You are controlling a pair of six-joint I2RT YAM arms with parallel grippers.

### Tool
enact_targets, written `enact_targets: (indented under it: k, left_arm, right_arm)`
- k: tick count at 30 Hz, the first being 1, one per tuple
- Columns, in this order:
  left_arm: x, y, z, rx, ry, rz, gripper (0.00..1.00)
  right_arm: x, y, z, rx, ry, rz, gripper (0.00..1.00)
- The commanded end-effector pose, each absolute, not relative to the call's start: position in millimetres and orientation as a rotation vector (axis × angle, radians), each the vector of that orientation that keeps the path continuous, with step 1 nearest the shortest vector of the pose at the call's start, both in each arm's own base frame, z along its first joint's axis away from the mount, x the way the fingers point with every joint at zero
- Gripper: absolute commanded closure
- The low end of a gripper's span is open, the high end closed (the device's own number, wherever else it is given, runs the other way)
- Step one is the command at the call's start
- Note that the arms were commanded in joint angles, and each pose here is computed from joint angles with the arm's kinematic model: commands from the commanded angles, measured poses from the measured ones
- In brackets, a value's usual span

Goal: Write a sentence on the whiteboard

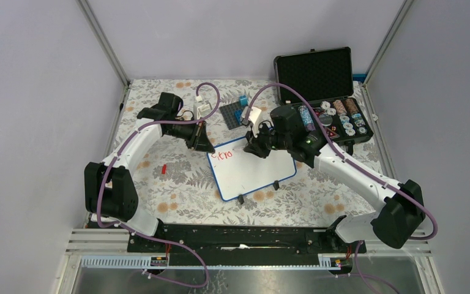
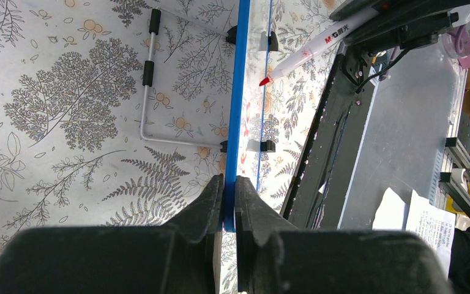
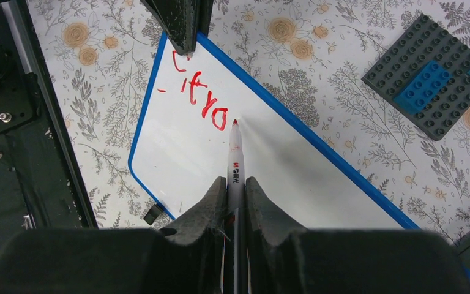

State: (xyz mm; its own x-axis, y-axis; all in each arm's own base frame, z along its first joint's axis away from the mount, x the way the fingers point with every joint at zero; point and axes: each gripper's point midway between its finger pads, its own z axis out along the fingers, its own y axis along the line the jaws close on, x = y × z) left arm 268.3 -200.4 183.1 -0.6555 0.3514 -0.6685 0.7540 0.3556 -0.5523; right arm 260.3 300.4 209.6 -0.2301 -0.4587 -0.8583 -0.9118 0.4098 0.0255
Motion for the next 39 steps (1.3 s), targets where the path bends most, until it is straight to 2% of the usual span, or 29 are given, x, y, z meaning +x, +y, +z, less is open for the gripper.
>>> enact_targets:
  k: [1, 26, 39]
  left_arm:
    - [269.0, -201.3, 188.1, 0.986, 2.146, -1.212, 1.0]
    - [269.2, -201.3, 188.2, 0.985, 2.147, -1.211, 1.0]
    - [268.9, -201.9, 189.5, 0.987, 2.143, -1.212, 1.0]
  right_arm:
    - [269.4, 301.5, 213.9, -1.164, 1.823, 0.678, 1.0]
    - [259.4, 296.2, 194.7, -1.187, 1.871, 0.69, 1.0]
    - [275.6, 300.1, 212.7, -1.141, 1.845, 0.65, 1.0]
